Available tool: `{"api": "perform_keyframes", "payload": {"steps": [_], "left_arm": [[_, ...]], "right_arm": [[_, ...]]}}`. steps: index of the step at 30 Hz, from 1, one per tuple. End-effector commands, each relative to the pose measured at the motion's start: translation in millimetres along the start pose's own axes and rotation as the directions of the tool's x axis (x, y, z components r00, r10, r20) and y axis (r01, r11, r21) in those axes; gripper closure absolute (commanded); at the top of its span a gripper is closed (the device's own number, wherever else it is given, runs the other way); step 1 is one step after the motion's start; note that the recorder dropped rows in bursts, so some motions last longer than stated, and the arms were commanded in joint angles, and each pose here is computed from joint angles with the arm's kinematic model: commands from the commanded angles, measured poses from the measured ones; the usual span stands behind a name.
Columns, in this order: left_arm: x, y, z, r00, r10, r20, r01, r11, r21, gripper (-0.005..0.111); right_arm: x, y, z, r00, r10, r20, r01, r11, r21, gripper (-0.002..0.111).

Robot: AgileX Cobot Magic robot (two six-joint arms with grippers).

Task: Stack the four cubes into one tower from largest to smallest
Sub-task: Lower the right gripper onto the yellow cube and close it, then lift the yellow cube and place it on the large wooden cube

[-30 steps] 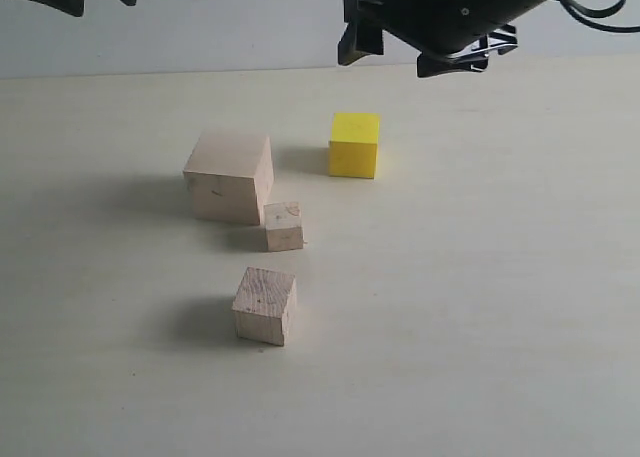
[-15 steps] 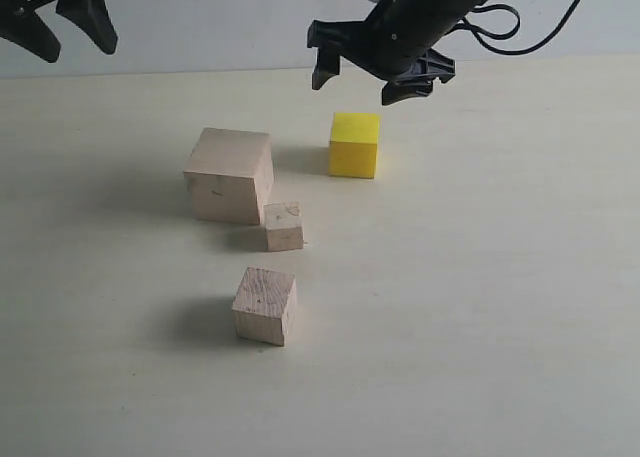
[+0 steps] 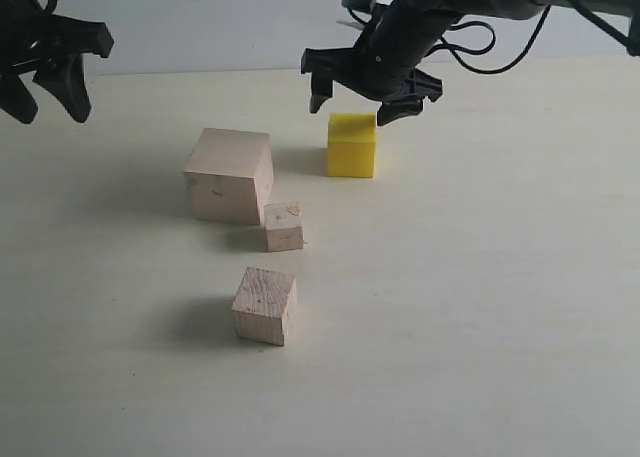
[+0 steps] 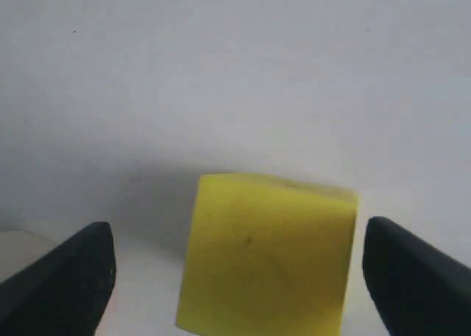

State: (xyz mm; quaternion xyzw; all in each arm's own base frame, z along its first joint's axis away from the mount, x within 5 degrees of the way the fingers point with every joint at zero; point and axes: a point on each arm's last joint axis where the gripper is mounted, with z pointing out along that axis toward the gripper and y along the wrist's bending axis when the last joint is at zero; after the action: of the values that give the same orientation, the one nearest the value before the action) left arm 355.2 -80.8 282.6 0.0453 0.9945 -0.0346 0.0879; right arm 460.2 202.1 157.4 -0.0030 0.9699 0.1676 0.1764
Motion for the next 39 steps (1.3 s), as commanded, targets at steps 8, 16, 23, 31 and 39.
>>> {"api": "perform_keyframes", "payload": {"steps": [8,16,23,31,39], "left_arm": [[4,2.2,0,1.0,0.0,-0.005,0.0,1.0,-0.008,0.073],[4,2.2,0,1.0,0.002,-0.005,-0.002,1.0,-0.008,0.073],[4,2.2,0,1.0,-0.001,-0.005,0.001,1.0,-0.008,0.073],[2,1.7,0,1.0,-0.009,0.012,0.009,1.0,-0.002,0.073],[1,2.1,0,1.0,-0.002,0.023,0.002,1.0,-0.001,0.073]], "right_arm": [[3,-6,12,1.0,-0.004,-0.027,0.006,0.999,0.049,0.029],[2,-3,-2,0.999,-0.008,-0.037,0.01,0.999,0.047,0.081],[-1,10,-51,0.993,-0.105,-0.05,0.107,0.994,0.031,0.108],[24,55,-83,0.986,-0.121,-0.113,0.119,0.993,-0.025,0.108],[57,131,-81,0.995,-0.103,0.003,0.103,0.984,-0.143,0.108]]}}
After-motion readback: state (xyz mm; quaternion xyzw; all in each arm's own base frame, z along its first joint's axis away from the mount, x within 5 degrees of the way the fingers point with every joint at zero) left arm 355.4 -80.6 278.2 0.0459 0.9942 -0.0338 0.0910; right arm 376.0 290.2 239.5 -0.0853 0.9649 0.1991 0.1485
